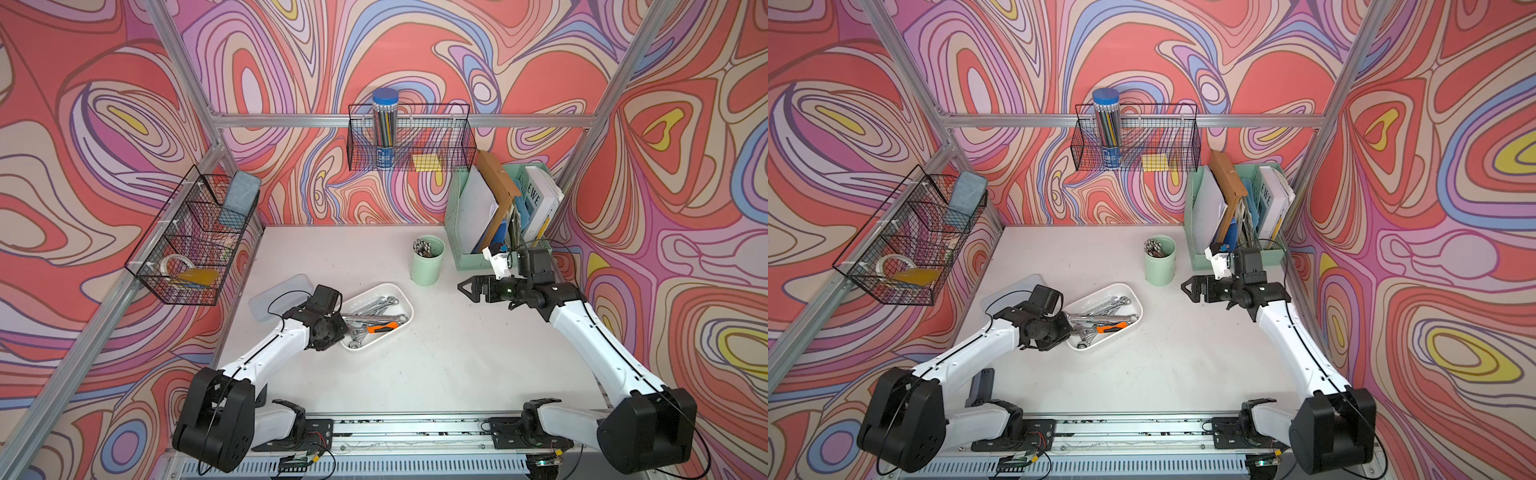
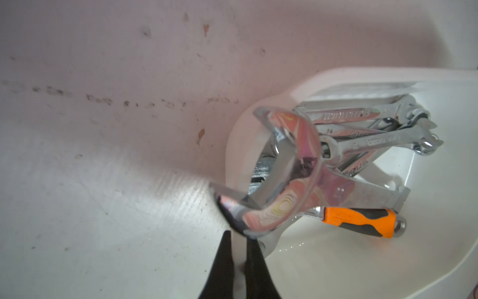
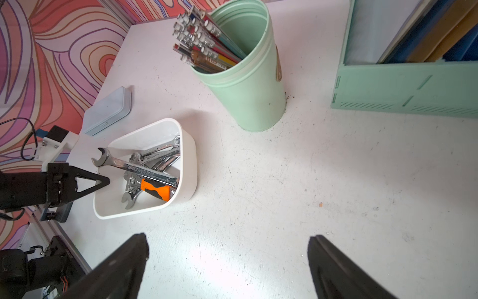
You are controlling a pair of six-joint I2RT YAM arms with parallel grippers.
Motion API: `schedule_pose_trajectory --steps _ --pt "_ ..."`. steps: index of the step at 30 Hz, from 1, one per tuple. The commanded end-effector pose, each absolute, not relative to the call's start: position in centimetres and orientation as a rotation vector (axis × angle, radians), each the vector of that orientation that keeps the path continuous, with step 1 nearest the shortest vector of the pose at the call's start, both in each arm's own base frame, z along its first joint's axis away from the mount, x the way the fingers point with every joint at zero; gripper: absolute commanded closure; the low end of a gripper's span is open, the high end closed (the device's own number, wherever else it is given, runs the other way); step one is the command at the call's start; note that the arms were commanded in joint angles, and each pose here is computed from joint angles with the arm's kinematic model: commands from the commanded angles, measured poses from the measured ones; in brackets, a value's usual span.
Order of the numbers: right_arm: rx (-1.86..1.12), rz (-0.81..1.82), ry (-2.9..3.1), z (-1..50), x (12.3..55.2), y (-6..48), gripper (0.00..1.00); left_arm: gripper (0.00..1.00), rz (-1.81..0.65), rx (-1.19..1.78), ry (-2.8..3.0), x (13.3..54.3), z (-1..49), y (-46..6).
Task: Take out the wrench from the storage box
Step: Move the storage box to the center of the board.
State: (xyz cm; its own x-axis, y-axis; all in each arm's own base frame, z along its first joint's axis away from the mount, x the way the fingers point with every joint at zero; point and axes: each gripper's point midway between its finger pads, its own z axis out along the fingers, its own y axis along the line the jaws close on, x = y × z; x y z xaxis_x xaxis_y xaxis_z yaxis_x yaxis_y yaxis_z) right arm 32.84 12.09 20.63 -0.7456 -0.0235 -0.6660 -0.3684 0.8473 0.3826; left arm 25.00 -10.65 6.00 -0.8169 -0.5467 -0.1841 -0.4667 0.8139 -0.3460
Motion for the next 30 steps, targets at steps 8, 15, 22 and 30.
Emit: schedule_pose_trajectory --steps 8,15,22,30 --pt "-0.271 0.662 2.299 21.7 33.1 12.3 0.02 1.00 -0.447 -0.940 2.616 23.2 7.4 -16.0" --pt "-0.274 0.680 2.294 21.2 33.0 12.5 0.02 0.98 -0.424 -0.905 2.626 22.3 7.4 -19.0" --pt "-0.258 0.711 2.303 20.9 32.7 12.7 0.02 0.80 -0.396 -0.884 2.620 22.3 7.8 -19.2" --pt "-0.257 0.750 2.332 20.3 32.0 13.5 0.02 0.58 -0.344 -0.802 2.641 21.6 9.5 -18.1"
